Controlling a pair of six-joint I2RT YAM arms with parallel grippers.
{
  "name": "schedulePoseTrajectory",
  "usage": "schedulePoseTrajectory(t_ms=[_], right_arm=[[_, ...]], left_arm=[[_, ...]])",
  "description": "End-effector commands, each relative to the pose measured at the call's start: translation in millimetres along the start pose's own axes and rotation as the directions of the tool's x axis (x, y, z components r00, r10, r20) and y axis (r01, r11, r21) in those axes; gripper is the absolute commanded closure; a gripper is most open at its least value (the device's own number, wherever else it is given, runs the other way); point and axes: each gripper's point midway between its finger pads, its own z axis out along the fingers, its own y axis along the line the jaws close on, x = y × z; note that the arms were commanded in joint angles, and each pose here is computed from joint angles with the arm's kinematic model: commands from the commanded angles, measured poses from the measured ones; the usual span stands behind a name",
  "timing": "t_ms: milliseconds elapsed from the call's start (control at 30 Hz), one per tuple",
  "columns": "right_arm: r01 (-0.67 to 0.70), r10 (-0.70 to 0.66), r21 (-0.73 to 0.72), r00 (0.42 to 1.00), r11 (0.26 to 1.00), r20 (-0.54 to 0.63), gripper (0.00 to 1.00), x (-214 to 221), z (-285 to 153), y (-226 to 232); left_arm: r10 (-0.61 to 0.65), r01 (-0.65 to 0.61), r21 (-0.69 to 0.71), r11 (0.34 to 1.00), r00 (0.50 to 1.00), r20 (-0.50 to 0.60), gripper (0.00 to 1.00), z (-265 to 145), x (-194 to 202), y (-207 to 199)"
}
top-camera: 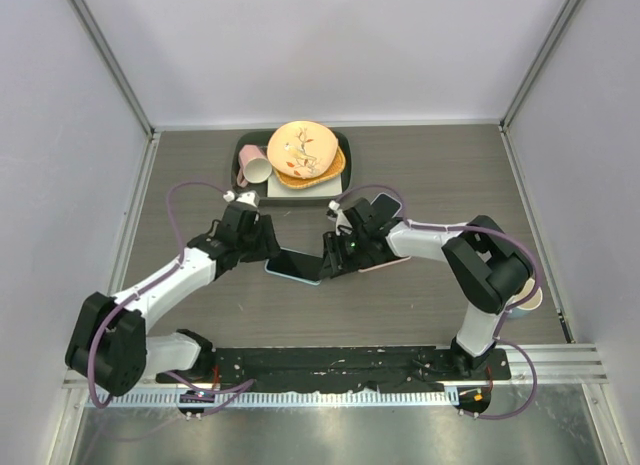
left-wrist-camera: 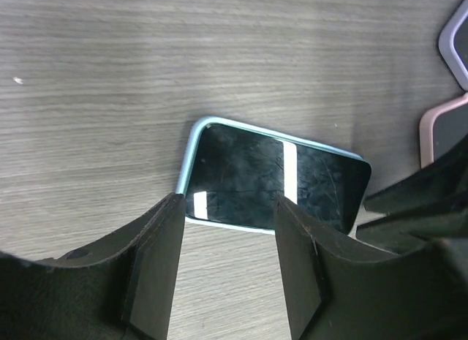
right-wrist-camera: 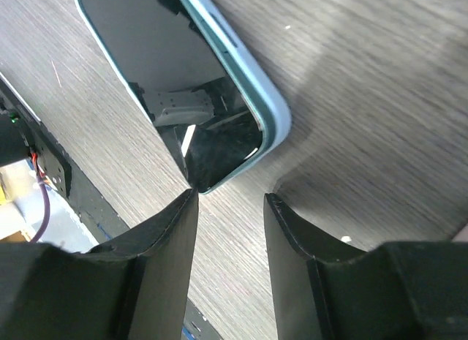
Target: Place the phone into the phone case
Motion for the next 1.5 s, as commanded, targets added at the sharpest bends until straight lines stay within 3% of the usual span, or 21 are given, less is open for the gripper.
schedulePoseTrajectory(t_ms=[0,167,433,633,867,1200,1467], right_arm=[[-0.016,0.017,-0.074,1.000,0.997,0.017,0.54,-4,-6,13],[-0.050,0.050,-0.118,0.999,0.992,0.001,0.58,4,2,13],[-0.092,0.090,-0.066,0.996,0.994,-0.029,0.69,16,16,-5],[-0.092,0.088,-0.121,0.996,0.988,-0.033,0.68,15,20,2],[-0.068,0.076,-0.205,0.997,0.976,0.032,0.57,2,8,21],[-0.131,0.127,0.119,0.991,0.984,0.039,0.75,5,22,-34],[-0.155,0.165,0.241,0.986,0.958,-0.024,0.84,29,45,-64]], left_arm=[[-0.017,0.018,0.136,0.991,1.000,-0.008,0.45,4,4,-28],[0.019,-0.011,0.155,0.988,0.999,-0.049,0.47,17,14,-45],[0.077,-0.060,0.159,0.985,0.992,-0.102,0.50,32,28,-65],[0.103,-0.086,0.147,0.985,0.988,-0.113,0.51,37,35,-70],[0.109,-0.091,0.134,0.987,0.984,-0.139,0.52,42,43,-67],[0.132,-0.115,0.109,0.987,0.978,-0.163,0.53,47,54,-68],[0.150,-0.137,0.075,0.988,0.966,-0.212,0.54,55,72,-64]])
